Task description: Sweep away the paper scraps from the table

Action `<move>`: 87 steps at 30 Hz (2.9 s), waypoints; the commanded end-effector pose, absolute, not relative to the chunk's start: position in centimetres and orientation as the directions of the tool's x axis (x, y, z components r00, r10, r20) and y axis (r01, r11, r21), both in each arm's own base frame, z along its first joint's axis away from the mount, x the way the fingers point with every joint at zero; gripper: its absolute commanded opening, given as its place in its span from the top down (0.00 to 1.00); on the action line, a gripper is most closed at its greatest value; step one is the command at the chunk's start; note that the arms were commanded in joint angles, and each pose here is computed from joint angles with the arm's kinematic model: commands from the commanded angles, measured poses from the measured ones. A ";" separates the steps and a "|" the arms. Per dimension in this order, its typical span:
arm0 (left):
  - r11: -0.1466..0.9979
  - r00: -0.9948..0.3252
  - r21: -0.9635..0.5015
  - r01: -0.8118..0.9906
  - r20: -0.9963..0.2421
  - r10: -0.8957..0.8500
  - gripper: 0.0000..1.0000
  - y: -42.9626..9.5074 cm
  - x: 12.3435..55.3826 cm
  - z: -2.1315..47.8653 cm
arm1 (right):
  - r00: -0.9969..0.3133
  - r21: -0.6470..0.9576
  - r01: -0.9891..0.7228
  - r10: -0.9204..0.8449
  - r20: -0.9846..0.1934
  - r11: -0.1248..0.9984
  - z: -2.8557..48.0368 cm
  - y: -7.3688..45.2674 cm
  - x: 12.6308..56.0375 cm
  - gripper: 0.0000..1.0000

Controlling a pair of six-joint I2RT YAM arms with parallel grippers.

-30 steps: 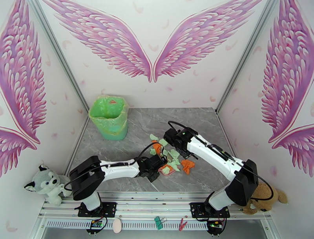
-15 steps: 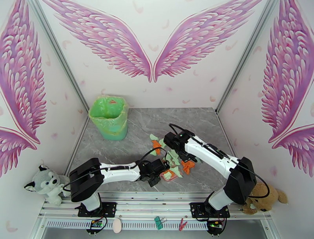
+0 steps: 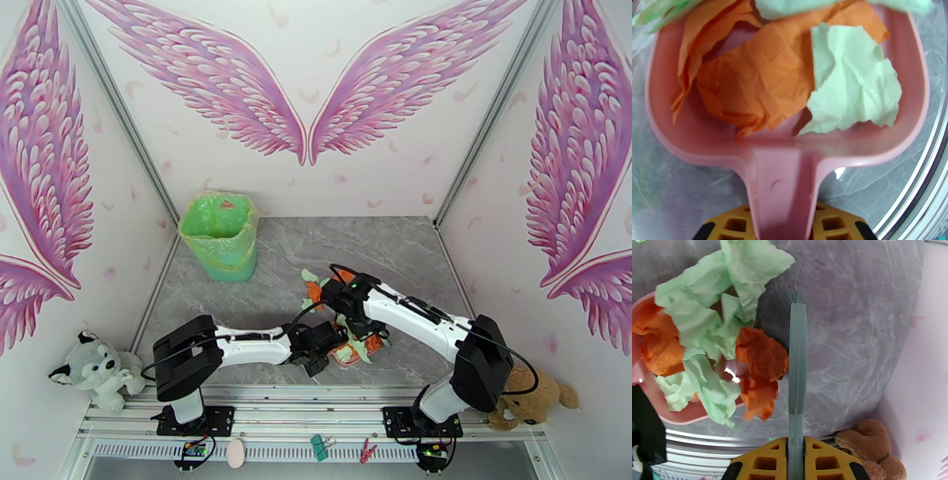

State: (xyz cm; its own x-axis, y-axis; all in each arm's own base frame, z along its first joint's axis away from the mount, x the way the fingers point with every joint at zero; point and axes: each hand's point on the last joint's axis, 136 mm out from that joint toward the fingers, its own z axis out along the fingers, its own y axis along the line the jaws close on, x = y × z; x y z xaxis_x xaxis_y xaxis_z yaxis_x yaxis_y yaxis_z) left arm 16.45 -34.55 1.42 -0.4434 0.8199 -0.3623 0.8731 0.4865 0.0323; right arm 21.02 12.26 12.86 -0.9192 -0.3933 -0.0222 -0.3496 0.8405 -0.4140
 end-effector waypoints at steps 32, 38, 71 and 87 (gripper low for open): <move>0.524 -0.473 -0.027 0.851 -0.470 0.745 1.00 -35.6 18.8 4.8 | -0.856 -0.296 -0.297 -0.391 -0.338 0.908 23.9 13.2 21.0 1.00; 0.544 -0.468 0.008 0.839 -0.498 0.730 1.00 -35.5 20.7 7.2 | -0.843 -0.365 -0.225 -0.368 -0.393 0.904 26.4 10.5 21.2 1.00; 0.786 -0.600 0.251 0.565 -0.529 0.600 1.00 -17.1 32.3 27.6 | -0.862 -0.212 -0.260 -0.326 -0.388 0.942 20.0 10.6 21.8 1.00; 0.842 -0.785 0.517 0.153 -0.454 0.421 1.00 0.5 38.1 33.9 | -0.848 -0.165 -0.320 -0.360 -0.390 0.933 18.3 12.4 22.4 1.00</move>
State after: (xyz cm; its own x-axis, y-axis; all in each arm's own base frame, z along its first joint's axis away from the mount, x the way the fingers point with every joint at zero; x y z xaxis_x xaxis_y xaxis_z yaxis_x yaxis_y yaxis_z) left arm 37.93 -2.16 34.95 -0.7168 0.3939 -0.5753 0.1675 0.8982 0.4063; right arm 21.89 11.74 18.53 -0.8577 -0.3535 -0.3734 -0.3054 0.9345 -0.1830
